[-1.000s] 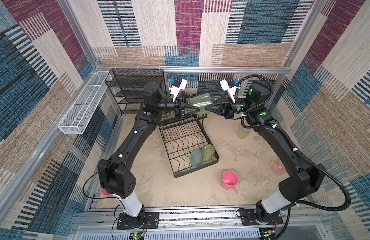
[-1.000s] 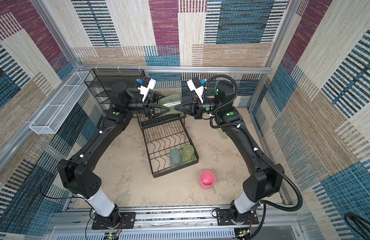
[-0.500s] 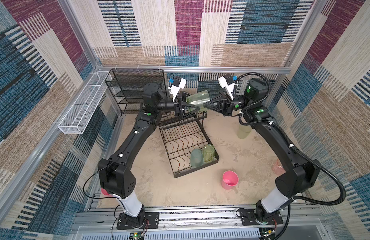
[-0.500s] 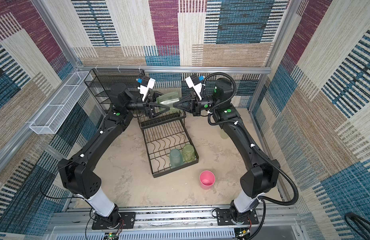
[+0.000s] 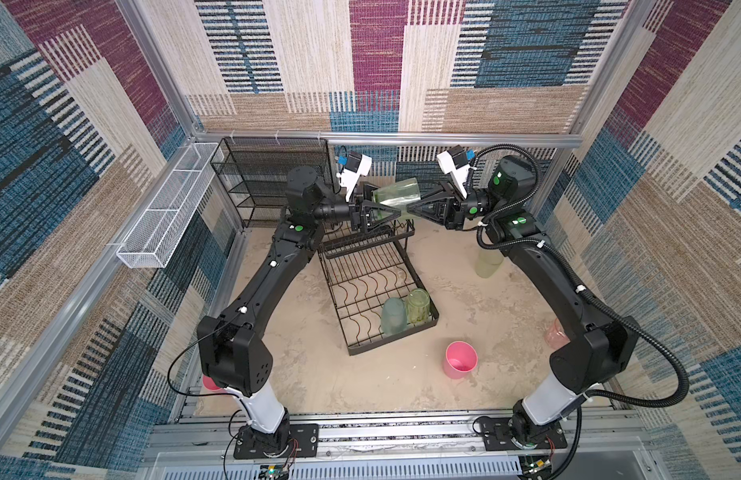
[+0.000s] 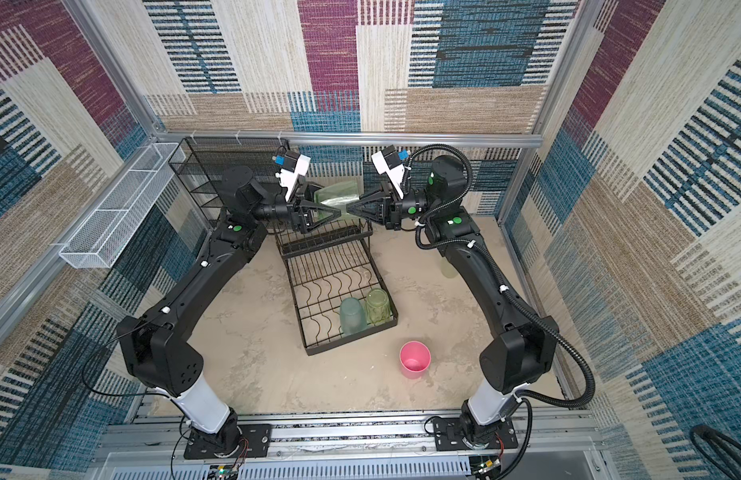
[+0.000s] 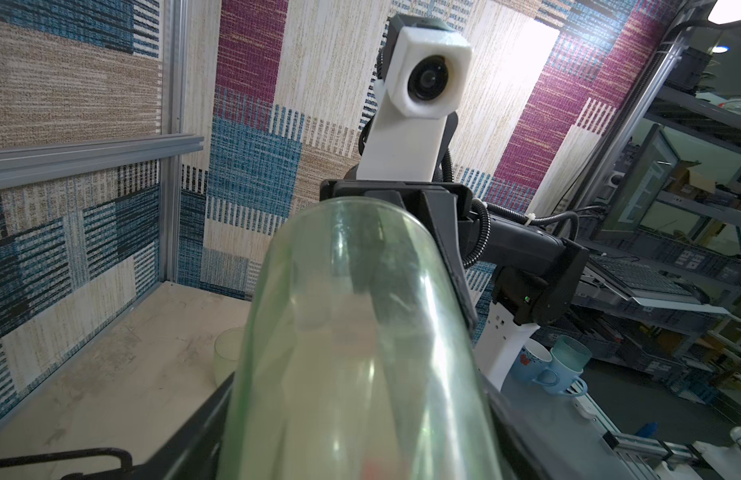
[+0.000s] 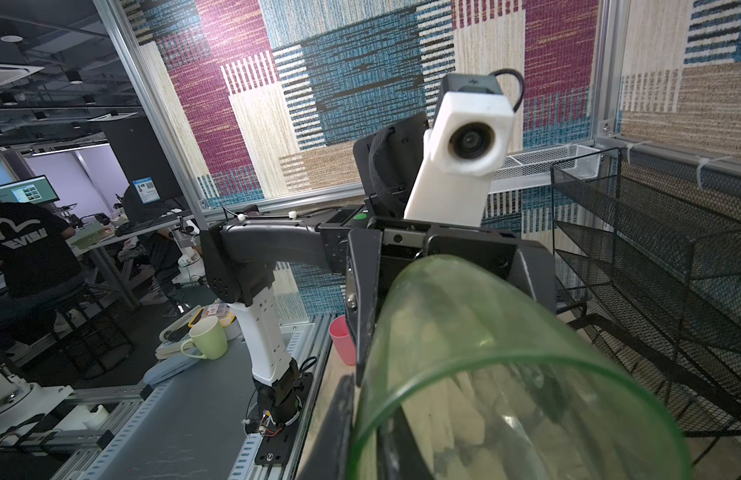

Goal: Load the cups into the dish rack
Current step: 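Open the right gripper and withdraw it while left gripper holds the green cup, then carry the green cup with the left gripper down into the rack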

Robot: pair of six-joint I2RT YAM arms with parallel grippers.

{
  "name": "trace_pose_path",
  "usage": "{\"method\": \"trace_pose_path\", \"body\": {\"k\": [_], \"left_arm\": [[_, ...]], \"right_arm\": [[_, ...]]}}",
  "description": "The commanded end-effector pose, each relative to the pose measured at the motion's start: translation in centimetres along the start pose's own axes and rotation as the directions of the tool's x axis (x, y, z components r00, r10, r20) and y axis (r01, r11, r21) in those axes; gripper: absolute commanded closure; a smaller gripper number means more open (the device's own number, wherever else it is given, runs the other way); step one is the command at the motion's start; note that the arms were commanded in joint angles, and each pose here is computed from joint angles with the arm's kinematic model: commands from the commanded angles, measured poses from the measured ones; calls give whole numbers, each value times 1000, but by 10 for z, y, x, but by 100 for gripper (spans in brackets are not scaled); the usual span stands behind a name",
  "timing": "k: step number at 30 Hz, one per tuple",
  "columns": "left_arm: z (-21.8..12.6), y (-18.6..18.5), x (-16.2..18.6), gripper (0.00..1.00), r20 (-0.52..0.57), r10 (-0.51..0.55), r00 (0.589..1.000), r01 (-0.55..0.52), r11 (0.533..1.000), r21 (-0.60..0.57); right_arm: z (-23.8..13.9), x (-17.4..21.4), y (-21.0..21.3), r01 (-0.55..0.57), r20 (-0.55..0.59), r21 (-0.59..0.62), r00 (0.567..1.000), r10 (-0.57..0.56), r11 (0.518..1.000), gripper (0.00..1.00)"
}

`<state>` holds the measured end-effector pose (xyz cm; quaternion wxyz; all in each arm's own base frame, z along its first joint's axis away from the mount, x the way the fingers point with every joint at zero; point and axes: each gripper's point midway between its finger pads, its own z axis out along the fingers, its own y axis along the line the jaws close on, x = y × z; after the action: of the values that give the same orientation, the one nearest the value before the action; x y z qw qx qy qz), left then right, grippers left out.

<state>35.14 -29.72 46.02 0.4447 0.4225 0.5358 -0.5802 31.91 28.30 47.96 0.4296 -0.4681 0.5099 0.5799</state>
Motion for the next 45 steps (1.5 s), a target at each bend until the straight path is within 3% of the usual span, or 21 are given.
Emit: {"method": "trace_pose_path", "body": {"k": [1, 5, 10, 13, 22, 27, 34, 39, 45], "left_arm": [[-2, -5, -5, 25, 12, 30, 999, -30, 1000, -6], [-6, -2, -3, 25, 18, 25, 1000, -24, 999, -33], [-11, 3, -4, 25, 33, 8, 999, -6, 998, -63], [-18, 9, -5, 25, 42, -11, 999, 15, 995, -100], [-36, 22, 10, 25, 19, -61, 998, 64, 963, -262], [-45, 22, 24, 25, -8, -105, 994, 96, 933, -346], [-62, 7, 46, 25, -66, -161, 985, 115, 885, -450], [-79, -14, 76, 25, -116, -215, 970, 126, 847, -517], [-95, -35, 114, 25, -176, -291, 940, 139, 802, -581]], "right_arm": [[1, 1, -5, -2, 4, 20, 1000, 2, 1000, 76], [1, 2, -8, -2, 4, 21, 1000, 2, 1000, 71], [0, 0, -11, 0, 7, 32, 1000, 0, 999, 50], [-3, -2, -13, 4, 11, 49, 1000, -4, 999, 43], [-29, -3, -33, -15, 37, 186, 999, 8, 982, 39], [-51, -2, -54, -57, 75, 351, 997, 33, 935, 39], [-81, 6, -76, -124, 120, 586, 991, 66, 800, 39], [-114, 30, -96, -177, 137, 772, 984, 112, 610, 39], [-145, 67, -108, -219, 164, 879, 973, 161, 424, 39]]}}
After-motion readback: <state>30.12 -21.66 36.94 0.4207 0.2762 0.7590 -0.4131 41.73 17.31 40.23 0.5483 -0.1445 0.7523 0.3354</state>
